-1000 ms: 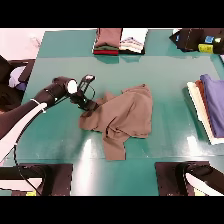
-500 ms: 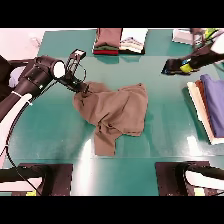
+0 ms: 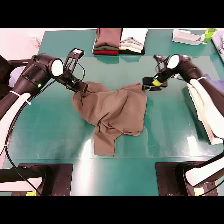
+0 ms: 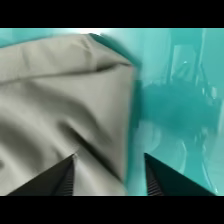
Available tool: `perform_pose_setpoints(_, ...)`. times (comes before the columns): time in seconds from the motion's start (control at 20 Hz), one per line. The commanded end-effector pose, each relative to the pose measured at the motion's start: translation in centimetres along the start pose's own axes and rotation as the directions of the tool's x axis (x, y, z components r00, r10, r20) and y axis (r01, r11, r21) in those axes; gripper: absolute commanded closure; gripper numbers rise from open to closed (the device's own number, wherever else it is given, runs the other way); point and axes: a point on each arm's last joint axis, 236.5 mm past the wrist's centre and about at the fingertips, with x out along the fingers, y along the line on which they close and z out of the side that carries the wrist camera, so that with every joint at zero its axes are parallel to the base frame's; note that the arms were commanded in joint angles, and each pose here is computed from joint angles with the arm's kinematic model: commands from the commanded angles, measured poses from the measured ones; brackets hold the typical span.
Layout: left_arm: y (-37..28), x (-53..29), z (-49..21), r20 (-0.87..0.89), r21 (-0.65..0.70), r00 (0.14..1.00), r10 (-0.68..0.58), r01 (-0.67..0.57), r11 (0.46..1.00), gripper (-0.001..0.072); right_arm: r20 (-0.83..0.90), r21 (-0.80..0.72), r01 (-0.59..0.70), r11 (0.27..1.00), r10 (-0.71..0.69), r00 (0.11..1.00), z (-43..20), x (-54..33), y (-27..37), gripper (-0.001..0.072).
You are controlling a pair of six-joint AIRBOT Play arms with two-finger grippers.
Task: Fold the shirts.
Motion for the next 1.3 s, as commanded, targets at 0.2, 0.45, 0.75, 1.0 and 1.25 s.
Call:
perform_pose_setpoints(0.2,-0.5,-0.1,0.0,-0.002,-0.013,1.0,-0.021,0.021,1.0,0.0681,-0.028,-0.03,0.029,0.999,-0.03,0.999,0.6,3.6,0.3,0.0692)
perform_pose_setpoints(0.45,2.4,-7.1,3.6,0.179,-0.004,0.979,0.095,-0.096,0.995,0.0682,0.27,-0.127,0.071,0.989,-0.034,0.962,5.3,-8.1,1.3,0.0692)
perform_pose_setpoints(0.75,4.2,-34.0,7.2,0.702,-0.084,0.695,0.156,-0.137,0.987,0.0682,0.691,-0.202,0.076,0.976,0.087,0.718,4.0,-35.9,5.4,0.0693)
perform_pose_setpoints(1.0,4.4,-47.2,2.5,0.871,-0.12,0.467,0.152,-0.099,0.988,0.0683,0.834,-0.247,0.094,0.965,0.162,0.527,-2.6,-49.2,7.3,0.0694)
perform_pose_setpoints(1.25,3.9,-51.2,2.1,0.919,-0.111,0.371,0.131,-0.075,0.991,0.0683,0.878,-0.258,0.099,0.961,0.191,0.438,-6.3,-53.6,7.7,0.0694)
